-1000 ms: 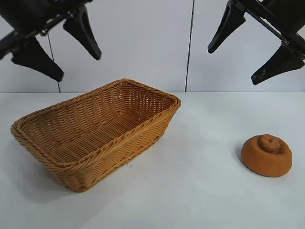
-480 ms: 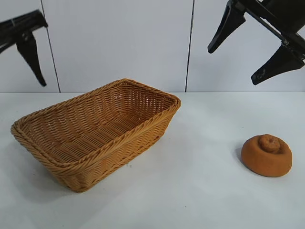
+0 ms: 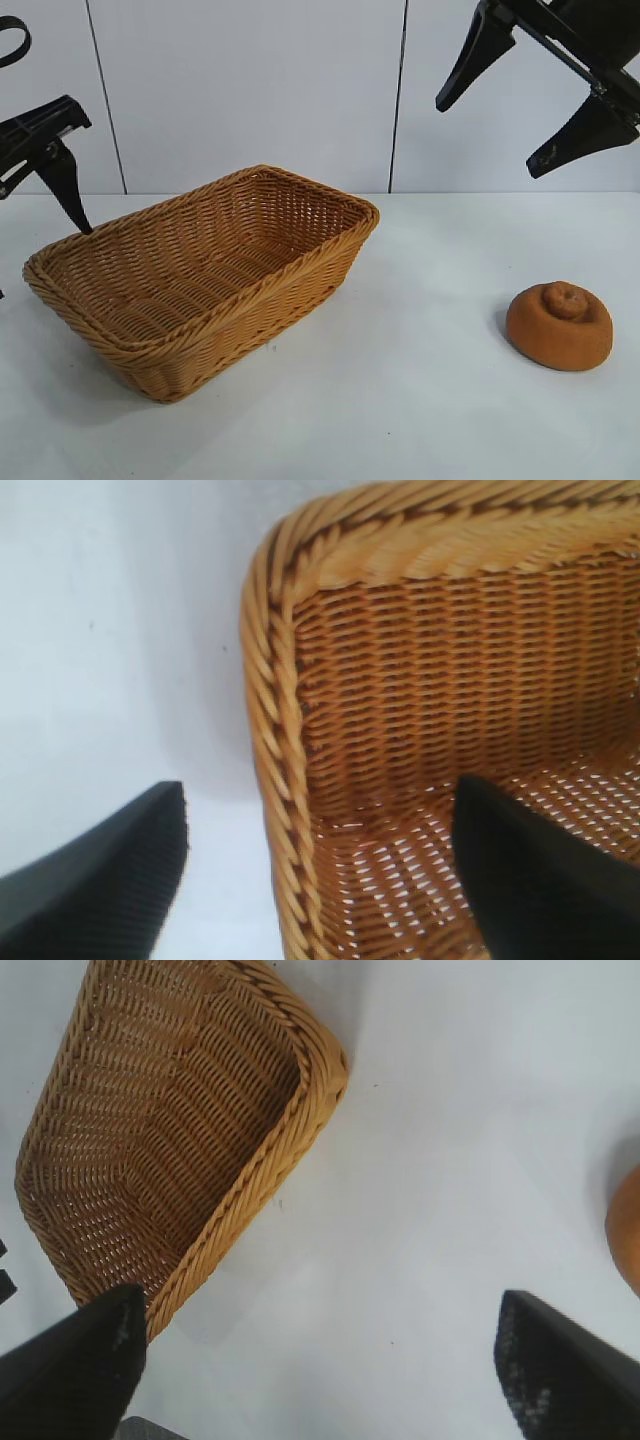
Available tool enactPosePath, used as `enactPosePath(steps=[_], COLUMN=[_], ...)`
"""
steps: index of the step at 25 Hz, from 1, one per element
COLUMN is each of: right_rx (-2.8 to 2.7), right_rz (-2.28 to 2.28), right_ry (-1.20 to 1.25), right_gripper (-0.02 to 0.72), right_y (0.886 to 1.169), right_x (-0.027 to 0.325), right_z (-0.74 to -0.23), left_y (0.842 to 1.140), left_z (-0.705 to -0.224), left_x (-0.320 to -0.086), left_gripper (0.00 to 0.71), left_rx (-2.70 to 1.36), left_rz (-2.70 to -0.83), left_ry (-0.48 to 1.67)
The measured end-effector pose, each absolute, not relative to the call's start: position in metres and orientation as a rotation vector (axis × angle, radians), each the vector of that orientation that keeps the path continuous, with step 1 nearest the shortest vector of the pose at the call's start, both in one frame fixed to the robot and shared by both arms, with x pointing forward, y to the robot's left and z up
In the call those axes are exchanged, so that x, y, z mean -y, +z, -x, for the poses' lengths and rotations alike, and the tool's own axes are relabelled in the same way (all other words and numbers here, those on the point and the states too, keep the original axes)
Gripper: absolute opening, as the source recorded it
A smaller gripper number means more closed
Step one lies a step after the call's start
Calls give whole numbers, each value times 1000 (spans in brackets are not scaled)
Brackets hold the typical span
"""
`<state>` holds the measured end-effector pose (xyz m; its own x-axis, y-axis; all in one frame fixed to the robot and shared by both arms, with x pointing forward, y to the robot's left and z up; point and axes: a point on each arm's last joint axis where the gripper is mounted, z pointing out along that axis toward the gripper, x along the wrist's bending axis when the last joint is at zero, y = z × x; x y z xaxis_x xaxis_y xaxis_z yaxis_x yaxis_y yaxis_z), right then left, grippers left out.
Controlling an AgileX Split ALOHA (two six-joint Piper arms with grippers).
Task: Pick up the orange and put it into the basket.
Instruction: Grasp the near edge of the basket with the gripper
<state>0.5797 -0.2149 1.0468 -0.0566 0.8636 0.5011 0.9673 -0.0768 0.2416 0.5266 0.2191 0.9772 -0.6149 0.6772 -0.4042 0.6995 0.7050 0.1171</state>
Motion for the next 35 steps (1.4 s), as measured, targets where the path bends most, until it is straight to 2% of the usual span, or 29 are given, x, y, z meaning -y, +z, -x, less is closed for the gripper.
enactPosePath(steps=[11,16,19,22,23,27,35], right_rx=[1997,1996,1996,1996,1996,1996,1996], right_rz=[2018,2016,2016,2016,2016,2016,2016], right_ry=[-815,-811,-811,-811,-811,-811,-811], right_gripper=[652,652,652,652,652,652,652], right_y=[1047,1047,1047,1047,1047,1047,1047], right_x=[215,215,215,215,215,215,215], right_z=[-580,-579,-579,-579,-579,-579,-579], left_y=[911,899,899,899,900,909,959], left_z=[-548,-549,-550,-550,-550,-557,-599], left_x=[-211,-211,-211,-211,-211,-216,-236], left_gripper=[526,512,387,145,93,84,84], left_rx=[-2566,-2591,-2587,-2589,-2597,-2599,-2409], left_rz=[-1086,-1086,-1083,-1084,-1057,-1128,-1314], left_ry=[-137,-141,-138,-140,-151,-188,-187])
